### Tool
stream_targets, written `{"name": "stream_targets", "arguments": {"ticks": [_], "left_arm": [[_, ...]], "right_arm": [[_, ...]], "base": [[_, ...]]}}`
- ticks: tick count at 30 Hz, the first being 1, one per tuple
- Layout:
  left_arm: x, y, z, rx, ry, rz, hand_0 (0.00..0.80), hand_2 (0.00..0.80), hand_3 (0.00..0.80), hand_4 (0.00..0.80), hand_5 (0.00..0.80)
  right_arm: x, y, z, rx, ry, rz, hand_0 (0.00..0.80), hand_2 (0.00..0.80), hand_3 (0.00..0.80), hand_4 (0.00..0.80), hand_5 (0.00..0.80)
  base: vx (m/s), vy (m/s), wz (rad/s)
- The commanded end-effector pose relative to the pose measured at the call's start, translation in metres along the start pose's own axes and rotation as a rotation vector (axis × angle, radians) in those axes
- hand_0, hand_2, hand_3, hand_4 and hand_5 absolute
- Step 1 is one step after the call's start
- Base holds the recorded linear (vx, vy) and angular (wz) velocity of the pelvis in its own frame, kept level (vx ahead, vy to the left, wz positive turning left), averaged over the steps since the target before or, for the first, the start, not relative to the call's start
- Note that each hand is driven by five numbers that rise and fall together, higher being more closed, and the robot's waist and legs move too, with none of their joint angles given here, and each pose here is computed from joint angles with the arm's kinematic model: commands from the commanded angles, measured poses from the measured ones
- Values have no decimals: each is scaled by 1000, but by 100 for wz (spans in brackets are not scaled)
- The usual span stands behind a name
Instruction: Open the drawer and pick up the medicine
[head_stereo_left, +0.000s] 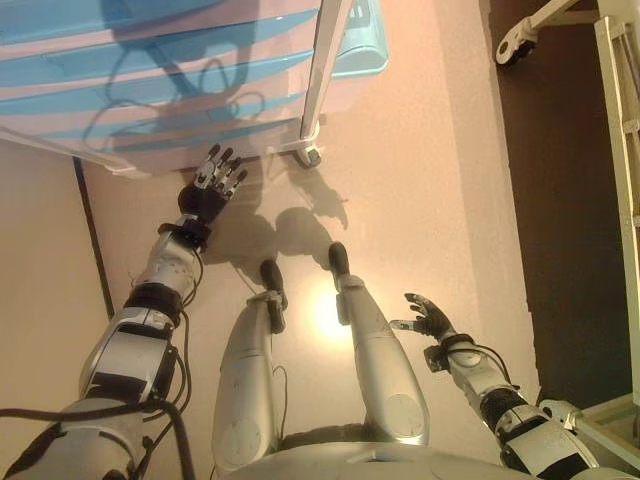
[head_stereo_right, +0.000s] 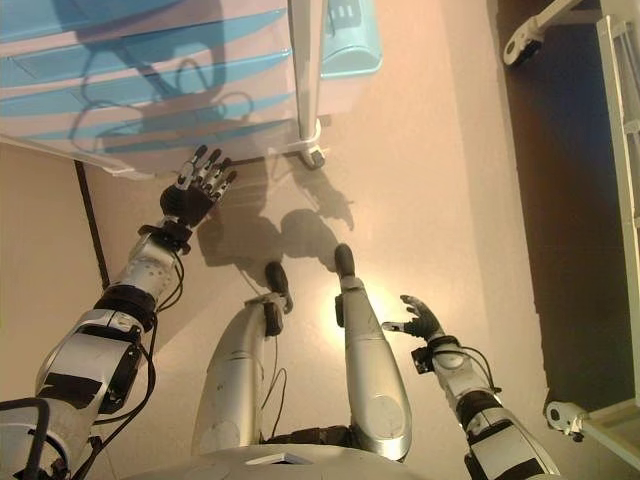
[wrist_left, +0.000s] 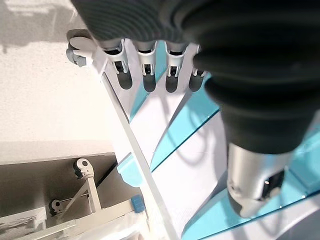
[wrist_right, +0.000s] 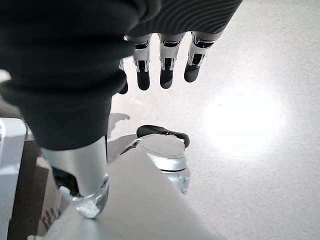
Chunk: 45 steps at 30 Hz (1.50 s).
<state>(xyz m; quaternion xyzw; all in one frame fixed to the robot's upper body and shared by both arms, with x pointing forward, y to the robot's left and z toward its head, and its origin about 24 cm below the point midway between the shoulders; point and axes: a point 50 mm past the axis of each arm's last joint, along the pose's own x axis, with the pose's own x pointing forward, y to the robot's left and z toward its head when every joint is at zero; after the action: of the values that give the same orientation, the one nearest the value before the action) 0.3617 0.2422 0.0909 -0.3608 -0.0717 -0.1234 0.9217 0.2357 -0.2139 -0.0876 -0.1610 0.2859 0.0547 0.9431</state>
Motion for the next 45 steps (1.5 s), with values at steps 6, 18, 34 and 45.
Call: {"name": "stream_targets", "arguments": {"ticks": [6, 18, 34, 45], "left_arm": [[5, -12, 46, -248, -418, -136, 0, 0, 0, 0, 0], [16, -20, 79, -303, -564, -166, 0, 0, 0, 0, 0], [25, -72, 124, -260, -749, -554, 0, 0, 0, 0, 0], [26, -119, 145, -212, -833, -789, 0, 0, 0, 0, 0]], "right_arm": [[-10, 4, -17, 2, 28, 15, 0, 0, 0, 0, 0], [-9, 10, -16, -5, 22, 46, 0, 0, 0, 0, 0], [-12, 10, -22, -34, 33, 50, 0, 0, 0, 0, 0], [-15, 4, -29, -49, 54, 41, 0, 0, 0, 0, 0]], "base": [[27, -40, 1], [5, -4, 1], [0, 0, 0], [0, 0, 0]]}}
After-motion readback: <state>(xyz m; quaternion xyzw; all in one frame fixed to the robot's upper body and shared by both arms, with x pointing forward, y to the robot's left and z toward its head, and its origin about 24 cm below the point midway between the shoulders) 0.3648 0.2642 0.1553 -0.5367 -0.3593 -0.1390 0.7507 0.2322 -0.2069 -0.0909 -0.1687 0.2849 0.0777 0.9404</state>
